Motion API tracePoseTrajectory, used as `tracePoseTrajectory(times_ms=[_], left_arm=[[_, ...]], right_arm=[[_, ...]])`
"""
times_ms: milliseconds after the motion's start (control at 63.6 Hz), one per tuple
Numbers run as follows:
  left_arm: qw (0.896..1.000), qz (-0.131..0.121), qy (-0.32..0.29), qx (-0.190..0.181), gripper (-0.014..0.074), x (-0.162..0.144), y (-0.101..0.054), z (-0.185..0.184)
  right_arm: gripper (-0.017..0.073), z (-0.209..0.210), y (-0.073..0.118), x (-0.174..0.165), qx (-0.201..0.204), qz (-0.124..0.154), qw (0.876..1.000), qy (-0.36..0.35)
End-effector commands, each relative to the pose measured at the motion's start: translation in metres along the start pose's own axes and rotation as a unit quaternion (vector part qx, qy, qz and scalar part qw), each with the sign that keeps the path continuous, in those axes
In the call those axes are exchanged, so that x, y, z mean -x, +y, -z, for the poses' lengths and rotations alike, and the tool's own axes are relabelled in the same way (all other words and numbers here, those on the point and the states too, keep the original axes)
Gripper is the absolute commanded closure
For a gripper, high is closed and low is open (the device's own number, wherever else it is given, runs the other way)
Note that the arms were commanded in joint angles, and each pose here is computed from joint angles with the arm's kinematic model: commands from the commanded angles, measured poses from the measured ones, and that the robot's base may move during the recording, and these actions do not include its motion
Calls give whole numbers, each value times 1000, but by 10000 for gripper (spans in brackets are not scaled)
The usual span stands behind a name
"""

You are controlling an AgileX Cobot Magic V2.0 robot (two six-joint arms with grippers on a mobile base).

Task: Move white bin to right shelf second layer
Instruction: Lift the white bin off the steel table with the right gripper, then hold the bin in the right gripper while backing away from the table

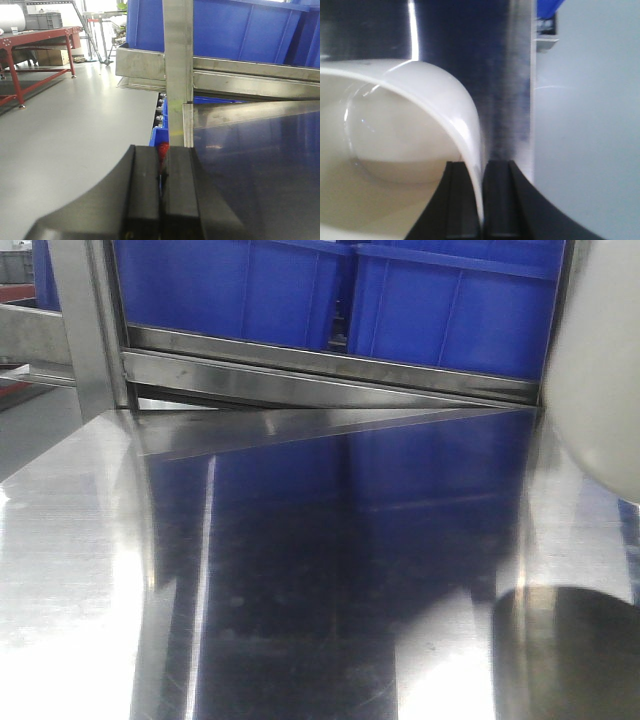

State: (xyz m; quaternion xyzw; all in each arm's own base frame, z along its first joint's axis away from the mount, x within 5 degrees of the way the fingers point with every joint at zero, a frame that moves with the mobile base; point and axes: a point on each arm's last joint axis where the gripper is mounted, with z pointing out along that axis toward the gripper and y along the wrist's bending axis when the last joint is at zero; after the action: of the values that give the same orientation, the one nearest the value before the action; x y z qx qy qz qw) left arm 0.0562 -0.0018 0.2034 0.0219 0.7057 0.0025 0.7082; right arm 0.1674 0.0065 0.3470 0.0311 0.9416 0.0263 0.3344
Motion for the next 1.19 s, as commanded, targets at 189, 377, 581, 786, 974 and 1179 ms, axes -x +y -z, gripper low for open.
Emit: tracePoseTrajectory(times_ms=[189,377,581,786,974,1179], left_arm=[[999,4,-31,4,509,-4,0,0],[999,4,-31,4,509,-4,0,0],[999,4,-31,4,509,-4,0,0],[999,4,-31,4,509,-4,0,0],[999,4,-31,4,509,-4,0,0],[999,4,-31,4,509,-4,0,0]], right_arm=[[511,30,-7,-29,-9,13,994,-106],[511,35,-7,-48,2,6,993,-121],[511,37,-7,-51,2,6,992,-124],[511,37,-7,-50,3,6,992,-124],[511,37,-7,-50,3,6,992,-124],[511,37,-7,-50,3,6,992,-124]])
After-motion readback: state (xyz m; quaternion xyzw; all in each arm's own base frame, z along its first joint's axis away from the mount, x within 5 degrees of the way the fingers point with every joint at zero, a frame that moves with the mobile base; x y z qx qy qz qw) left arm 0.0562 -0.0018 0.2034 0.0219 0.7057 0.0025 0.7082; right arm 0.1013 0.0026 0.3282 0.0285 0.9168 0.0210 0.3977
